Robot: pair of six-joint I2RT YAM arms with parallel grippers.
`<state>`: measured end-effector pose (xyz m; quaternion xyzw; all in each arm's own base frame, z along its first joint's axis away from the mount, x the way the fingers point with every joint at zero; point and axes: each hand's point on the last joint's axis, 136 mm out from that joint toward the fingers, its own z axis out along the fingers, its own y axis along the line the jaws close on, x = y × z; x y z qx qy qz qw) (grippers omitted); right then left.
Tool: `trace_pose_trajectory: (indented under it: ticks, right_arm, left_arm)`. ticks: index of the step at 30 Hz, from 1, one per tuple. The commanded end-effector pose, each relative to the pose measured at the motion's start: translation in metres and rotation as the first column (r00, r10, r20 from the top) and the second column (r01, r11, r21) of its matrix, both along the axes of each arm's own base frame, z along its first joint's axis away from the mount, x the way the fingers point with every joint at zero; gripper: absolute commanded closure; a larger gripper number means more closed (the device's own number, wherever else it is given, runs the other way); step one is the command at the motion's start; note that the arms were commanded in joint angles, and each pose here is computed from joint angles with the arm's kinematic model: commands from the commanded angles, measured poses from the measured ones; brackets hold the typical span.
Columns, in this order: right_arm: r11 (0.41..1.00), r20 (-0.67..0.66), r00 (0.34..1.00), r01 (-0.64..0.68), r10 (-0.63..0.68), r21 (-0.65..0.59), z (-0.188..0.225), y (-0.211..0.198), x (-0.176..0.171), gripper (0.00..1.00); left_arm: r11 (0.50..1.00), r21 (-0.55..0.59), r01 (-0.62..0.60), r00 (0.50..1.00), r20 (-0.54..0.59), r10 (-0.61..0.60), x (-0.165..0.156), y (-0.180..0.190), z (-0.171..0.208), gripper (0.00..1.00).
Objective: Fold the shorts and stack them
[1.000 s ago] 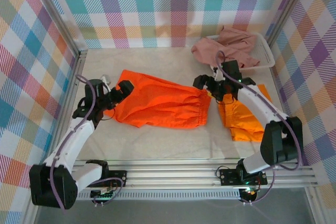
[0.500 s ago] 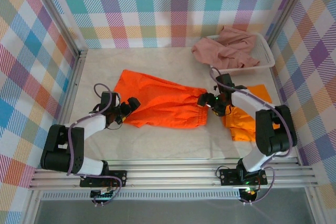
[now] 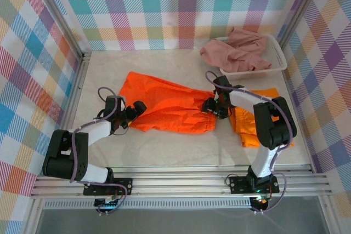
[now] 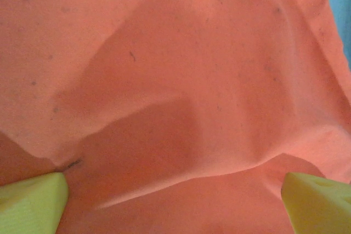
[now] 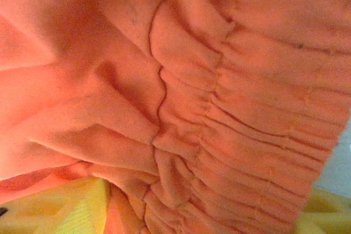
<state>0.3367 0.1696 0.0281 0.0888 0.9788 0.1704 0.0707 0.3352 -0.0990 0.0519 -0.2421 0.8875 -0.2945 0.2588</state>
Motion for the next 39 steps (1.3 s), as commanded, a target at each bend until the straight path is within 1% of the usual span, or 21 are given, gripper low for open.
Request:
trace_pose_trajectory:
  ticks: [1,2,6,8,11,14,16,21,27,32,36,38,39]
  right_arm:
    - [0.999,-0.023,0.999,-0.034,0.033,-0.036,-0.008,0.001,-0.001,0.47]
    - [0.998,-0.033,0.999,-0.038,0.036,-0.042,-0.012,0.000,-0.001,0.51]
    - [0.996,-0.074,0.996,-0.055,0.050,-0.066,-0.023,-0.002,-0.006,0.72]
    - [0.995,-0.072,0.996,-0.060,0.055,-0.077,-0.023,-0.004,-0.005,0.84]
    - [0.991,-0.058,0.996,-0.079,0.073,-0.107,-0.018,-0.008,-0.003,0.99]
    - [0.984,-0.013,0.995,-0.102,0.101,-0.147,0.001,-0.014,0.002,1.00]
    - [0.975,0.031,0.990,-0.133,0.141,-0.179,0.024,-0.016,0.006,1.00]
    - [0.931,0.122,0.962,-0.198,0.245,-0.306,0.088,-0.024,0.009,1.00]
    - [0.849,0.125,0.929,-0.255,0.347,-0.462,0.149,-0.042,0.004,1.00]
    - [0.754,0.098,0.907,-0.276,0.410,-0.597,0.183,-0.062,0.004,1.00]
    - [0.686,0.081,0.895,-0.276,0.439,-0.673,0.203,-0.073,0.008,1.00]
    - [0.666,0.070,0.892,-0.279,0.447,-0.692,0.209,-0.075,0.010,1.00]
    - [0.653,0.065,0.890,-0.279,0.451,-0.704,0.212,-0.076,0.011,1.00]
  left_arm:
    - [1.000,0.028,0.003,0.998,-0.058,-0.001,-0.015,0.002,-0.019,0.00]
    - [1.000,0.028,0.002,0.998,-0.058,0.000,-0.015,0.002,-0.019,0.00]
    - [1.000,0.018,0.001,0.999,-0.050,0.000,-0.015,0.001,-0.015,0.00]
    - [1.000,0.012,0.000,0.999,-0.035,0.001,-0.013,0.000,-0.007,0.00]
    - [1.000,0.012,-0.007,1.000,0.007,0.007,-0.010,0.002,0.017,0.00]
    - [0.999,0.032,-0.024,0.997,0.074,0.021,-0.007,0.008,0.051,0.00]
    - [0.998,0.054,-0.031,0.993,0.117,0.024,-0.007,0.012,0.074,0.00]
    - [0.995,0.094,-0.026,0.984,0.177,0.009,-0.013,0.017,0.108,0.00]
    - [0.994,0.107,-0.007,0.977,0.212,-0.016,-0.015,0.016,0.123,0.00]
    - [0.996,0.077,0.043,0.978,0.200,-0.058,-0.013,0.001,0.119,0.00]
    - [0.993,0.061,0.098,0.978,0.179,-0.107,-0.009,-0.020,0.112,0.08]
    - [0.990,0.054,0.128,0.976,0.168,-0.136,-0.006,-0.032,0.107,0.17]
    - [0.989,0.053,0.141,0.975,0.165,-0.148,-0.004,-0.038,0.106,0.26]
